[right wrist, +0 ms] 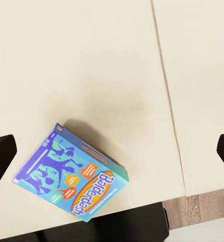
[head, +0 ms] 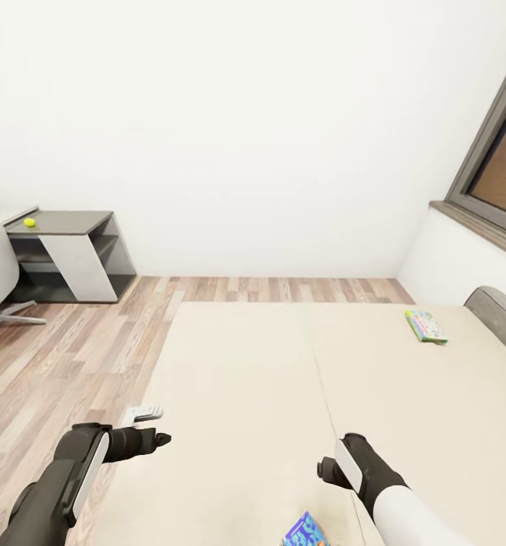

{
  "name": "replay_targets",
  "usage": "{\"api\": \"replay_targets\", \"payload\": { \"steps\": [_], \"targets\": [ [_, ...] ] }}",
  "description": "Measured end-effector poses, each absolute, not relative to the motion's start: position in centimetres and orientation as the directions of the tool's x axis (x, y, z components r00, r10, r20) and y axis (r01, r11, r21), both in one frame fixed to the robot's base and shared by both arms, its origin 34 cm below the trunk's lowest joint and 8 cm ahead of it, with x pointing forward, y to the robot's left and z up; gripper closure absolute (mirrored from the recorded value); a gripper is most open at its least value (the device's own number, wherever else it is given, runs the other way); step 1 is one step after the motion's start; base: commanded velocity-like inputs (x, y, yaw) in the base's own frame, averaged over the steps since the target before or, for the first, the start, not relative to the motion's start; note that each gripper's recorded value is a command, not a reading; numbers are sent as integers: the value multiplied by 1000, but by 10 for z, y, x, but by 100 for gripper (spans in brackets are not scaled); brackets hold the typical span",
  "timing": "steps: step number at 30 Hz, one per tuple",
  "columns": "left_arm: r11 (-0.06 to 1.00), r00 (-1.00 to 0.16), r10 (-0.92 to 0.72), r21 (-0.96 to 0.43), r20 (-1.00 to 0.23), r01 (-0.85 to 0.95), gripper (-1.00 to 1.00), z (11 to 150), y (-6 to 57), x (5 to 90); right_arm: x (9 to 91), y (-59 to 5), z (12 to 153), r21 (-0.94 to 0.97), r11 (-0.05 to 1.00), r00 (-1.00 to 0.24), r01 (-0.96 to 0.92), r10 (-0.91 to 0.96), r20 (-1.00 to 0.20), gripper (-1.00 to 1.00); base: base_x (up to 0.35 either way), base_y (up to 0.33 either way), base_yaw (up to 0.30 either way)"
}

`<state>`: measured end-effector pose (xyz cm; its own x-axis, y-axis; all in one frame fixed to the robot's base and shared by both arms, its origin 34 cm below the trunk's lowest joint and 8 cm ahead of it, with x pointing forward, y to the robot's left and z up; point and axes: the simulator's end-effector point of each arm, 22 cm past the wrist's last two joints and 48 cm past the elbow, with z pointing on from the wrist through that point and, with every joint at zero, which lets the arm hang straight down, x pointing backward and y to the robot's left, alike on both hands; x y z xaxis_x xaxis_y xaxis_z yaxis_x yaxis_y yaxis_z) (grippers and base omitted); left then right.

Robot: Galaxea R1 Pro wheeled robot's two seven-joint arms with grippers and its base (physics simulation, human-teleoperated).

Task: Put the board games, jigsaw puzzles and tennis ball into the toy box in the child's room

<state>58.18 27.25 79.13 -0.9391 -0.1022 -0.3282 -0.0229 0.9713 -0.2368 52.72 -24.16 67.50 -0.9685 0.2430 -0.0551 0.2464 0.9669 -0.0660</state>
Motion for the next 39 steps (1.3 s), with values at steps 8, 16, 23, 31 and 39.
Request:
{"api": "replay_targets", "payload": {
  "steps": [8, 16, 23, 31, 39],
  "targets": [
    [971, -944, -99, -237, -315, -22, -100, 785, 271, 579, 523, -241, 670, -69, 967, -969, 244, 242, -41, -100, 0, 0, 0],
    [971, -948, -98, -240, -303, -24, -100, 780, 270, 577, 518, -240, 664, -70, 968, -971, 240, 239, -24, -100, 0, 0, 0],
    [965, -945, -104, -262, -311, -20, -100, 790, 268, 582, 514, -238, 660, -70, 969, -972, 236, 236, -11, -100, 0, 0, 0],
    [902, -937, -69, -423, -343, 89, -100, 831, 259, 588, 510, -238, 655, -73, 969, -972, 235, 236, 2, -100, 0, 0, 0],
    [572, -935, 1, -767, -354, 290, -100, 918, 231, 557, 505, -238, 650, -76, 970, -972, 232, 234, 15, -100, 0, 0, 0]
  ]
}}
